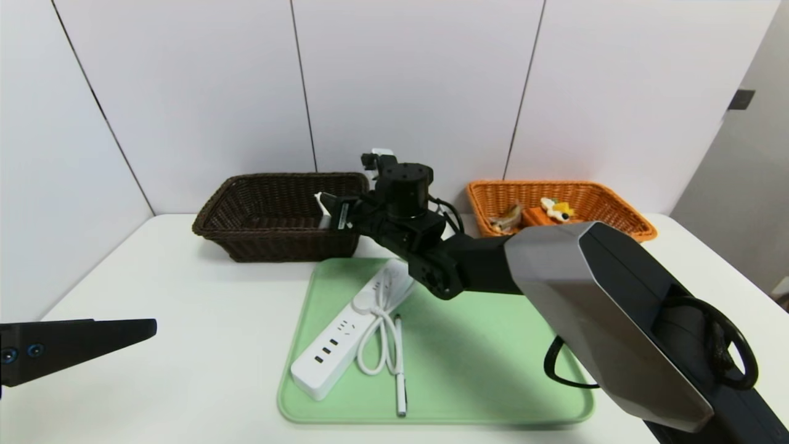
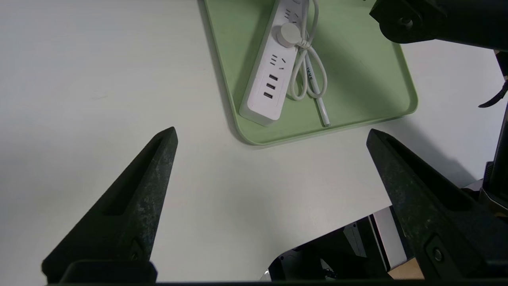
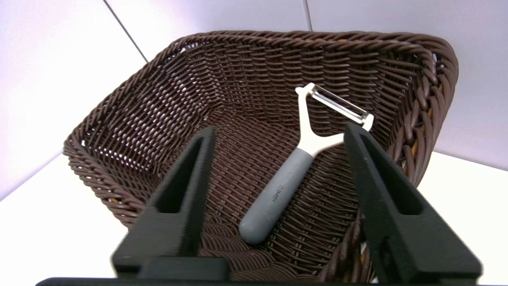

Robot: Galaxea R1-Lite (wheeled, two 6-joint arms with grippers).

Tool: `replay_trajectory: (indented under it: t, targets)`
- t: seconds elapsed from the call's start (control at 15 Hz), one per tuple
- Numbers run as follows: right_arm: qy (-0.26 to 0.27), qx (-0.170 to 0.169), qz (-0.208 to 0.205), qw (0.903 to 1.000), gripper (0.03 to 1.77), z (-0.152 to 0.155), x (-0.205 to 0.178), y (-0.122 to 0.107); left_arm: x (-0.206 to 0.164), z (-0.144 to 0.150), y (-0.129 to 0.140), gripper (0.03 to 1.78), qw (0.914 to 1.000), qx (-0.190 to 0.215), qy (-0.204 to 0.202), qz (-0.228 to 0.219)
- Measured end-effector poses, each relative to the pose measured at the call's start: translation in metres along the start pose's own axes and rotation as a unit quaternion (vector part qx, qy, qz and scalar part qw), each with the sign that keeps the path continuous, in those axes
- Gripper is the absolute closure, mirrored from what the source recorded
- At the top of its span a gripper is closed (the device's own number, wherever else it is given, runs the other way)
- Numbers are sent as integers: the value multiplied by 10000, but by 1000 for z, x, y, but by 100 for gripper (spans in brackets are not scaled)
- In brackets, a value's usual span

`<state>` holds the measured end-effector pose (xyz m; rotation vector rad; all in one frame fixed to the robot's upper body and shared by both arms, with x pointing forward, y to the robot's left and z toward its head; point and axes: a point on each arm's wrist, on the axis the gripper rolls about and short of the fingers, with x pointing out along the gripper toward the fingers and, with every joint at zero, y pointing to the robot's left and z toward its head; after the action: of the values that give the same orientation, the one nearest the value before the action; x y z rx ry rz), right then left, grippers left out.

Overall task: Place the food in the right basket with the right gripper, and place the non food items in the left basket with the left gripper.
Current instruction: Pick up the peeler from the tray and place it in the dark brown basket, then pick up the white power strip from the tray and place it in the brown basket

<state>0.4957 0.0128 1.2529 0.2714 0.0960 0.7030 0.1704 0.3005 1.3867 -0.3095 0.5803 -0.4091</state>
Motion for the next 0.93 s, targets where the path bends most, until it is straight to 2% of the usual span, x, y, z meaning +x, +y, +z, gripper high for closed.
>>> replay_trajectory:
  t: [0.2,0.33,0.53,0.67,0.8,0.87,0.93]
  targets:
    - [-102,-12,7,9999,48,29,-11,8,-5,10,-5,12,9998,43,-178,-64]
    - [-85,-16,36,10000,39,68,-29,21,-5,19,-9,12,9995,119,-258,-119]
    - [90,-12,-96,9999,30,135,-78,39,1,20,-13,12,9984,479,-118,-288]
    - [460,-30,-438,9980,25,170,-121,47,7,21,-20,12,9969,582,38,-535]
    - [929,43,-907,9915,21,193,-165,49,15,27,-32,12,9953,428,178,-852]
    - [1164,224,-1135,9864,20,199,-184,50,21,29,-39,12,9942,204,315,-1006]
    - [1415,571,-1397,9784,18,203,-203,49,31,31,-47,12,9930,-95,523,-1056]
